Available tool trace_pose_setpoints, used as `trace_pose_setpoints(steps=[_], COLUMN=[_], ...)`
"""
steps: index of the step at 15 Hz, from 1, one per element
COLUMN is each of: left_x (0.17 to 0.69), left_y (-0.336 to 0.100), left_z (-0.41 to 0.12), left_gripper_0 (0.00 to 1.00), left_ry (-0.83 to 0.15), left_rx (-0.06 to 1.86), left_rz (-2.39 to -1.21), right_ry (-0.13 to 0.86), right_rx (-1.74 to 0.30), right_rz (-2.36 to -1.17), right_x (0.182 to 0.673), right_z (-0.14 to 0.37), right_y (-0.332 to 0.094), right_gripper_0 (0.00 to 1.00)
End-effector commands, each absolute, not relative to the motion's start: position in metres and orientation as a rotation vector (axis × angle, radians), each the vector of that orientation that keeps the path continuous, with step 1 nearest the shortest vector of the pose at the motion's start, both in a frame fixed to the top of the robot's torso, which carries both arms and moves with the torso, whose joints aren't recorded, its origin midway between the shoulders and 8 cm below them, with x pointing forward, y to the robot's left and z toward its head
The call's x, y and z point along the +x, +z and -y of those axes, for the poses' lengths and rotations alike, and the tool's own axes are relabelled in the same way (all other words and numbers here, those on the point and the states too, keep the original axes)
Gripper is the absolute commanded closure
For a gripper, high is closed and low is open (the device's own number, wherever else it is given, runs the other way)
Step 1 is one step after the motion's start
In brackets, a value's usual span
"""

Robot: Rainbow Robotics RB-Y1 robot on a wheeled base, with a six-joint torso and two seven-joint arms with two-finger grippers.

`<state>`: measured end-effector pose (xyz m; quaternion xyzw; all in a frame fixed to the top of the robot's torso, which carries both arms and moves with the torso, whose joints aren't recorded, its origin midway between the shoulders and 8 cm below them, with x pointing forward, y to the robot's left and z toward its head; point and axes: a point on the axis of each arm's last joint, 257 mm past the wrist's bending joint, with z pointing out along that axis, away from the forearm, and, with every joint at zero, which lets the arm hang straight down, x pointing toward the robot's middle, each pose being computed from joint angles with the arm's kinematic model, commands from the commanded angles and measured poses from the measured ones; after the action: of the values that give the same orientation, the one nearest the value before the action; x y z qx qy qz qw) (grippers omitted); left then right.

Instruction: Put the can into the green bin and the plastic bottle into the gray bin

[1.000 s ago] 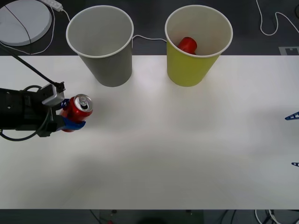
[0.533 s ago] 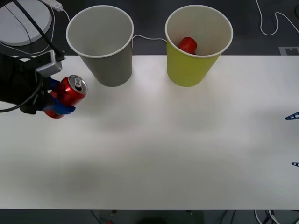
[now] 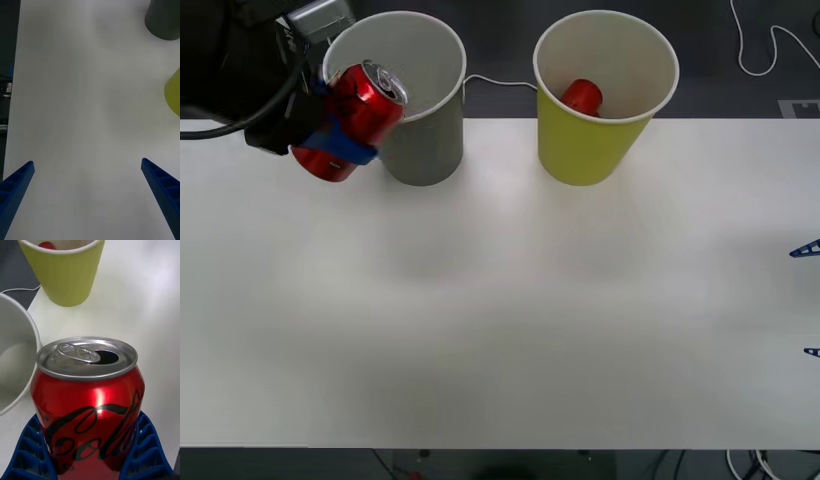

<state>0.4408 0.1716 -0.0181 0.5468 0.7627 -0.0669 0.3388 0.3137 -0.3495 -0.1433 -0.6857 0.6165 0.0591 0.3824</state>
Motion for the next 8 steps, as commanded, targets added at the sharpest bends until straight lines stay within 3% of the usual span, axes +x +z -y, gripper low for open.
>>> trace_pose_setpoints(steps=[1,8], left_x=[0.442,0.461], left_y=[-0.007,0.009], left_z=[-0.142,-0.067], left_gripper_0=[1.00,1.00], left_ry=[-0.098,-0.081], left_rx=[1.495,1.586], left_rz=[-1.981,-1.932], right_ry=[0.151,0.151], right_rx=[-1.749,-1.749], right_rz=[-1.573,-1.573], right_x=[0.314,0.314], right_z=[0.350,0.350], right_y=[-0.143,-0.143], right_gripper_0=[0.00,0.00])
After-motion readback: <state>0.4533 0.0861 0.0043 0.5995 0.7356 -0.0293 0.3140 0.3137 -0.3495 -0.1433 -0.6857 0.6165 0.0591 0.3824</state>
